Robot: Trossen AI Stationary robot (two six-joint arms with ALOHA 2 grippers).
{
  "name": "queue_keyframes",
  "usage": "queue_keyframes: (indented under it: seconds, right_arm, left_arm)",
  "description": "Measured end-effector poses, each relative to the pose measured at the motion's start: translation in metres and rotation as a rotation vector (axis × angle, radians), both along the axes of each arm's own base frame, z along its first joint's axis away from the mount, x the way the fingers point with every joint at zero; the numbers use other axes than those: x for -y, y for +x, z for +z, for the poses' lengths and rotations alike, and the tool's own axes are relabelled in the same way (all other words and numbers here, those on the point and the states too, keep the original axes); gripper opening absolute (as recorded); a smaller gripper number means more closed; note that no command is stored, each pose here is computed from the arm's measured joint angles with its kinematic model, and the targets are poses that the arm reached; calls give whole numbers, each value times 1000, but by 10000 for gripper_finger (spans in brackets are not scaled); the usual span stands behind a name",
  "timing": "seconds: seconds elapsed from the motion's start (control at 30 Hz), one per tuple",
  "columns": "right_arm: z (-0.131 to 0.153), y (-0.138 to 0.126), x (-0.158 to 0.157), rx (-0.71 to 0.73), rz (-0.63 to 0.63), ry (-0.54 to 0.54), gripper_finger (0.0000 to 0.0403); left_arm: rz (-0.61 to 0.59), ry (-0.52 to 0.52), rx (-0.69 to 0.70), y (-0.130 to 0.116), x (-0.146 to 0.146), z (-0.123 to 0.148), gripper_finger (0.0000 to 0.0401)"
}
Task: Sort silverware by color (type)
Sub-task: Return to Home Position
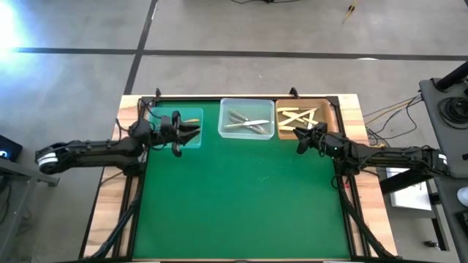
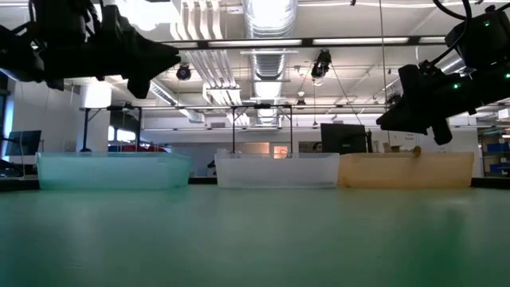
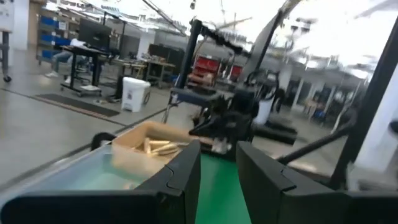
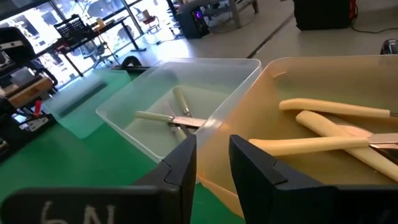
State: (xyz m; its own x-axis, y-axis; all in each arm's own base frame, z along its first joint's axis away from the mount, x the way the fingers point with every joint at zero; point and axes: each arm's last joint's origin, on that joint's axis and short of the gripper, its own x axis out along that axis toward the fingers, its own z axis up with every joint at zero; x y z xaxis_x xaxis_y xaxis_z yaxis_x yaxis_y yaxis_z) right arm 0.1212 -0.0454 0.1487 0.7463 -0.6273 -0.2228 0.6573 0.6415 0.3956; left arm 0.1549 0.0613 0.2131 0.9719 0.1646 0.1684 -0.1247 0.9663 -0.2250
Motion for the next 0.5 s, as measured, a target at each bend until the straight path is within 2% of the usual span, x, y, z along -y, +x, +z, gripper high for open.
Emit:
queue_keyframes:
  seconds: [0.2,0.4,0.5]
  right_arm:
    - [0,0,0,0,0,0,88]
    - [0,0,0,-1,0,0,79]
    - [0,0,0,-4,0,1,75]
  left_arm:
    - [-30,79,-117,8,-2,-14,87]
    - [-84,48,-240,11,-2,-37,87]
    - [-133,50,-245,-1,5,-52,87]
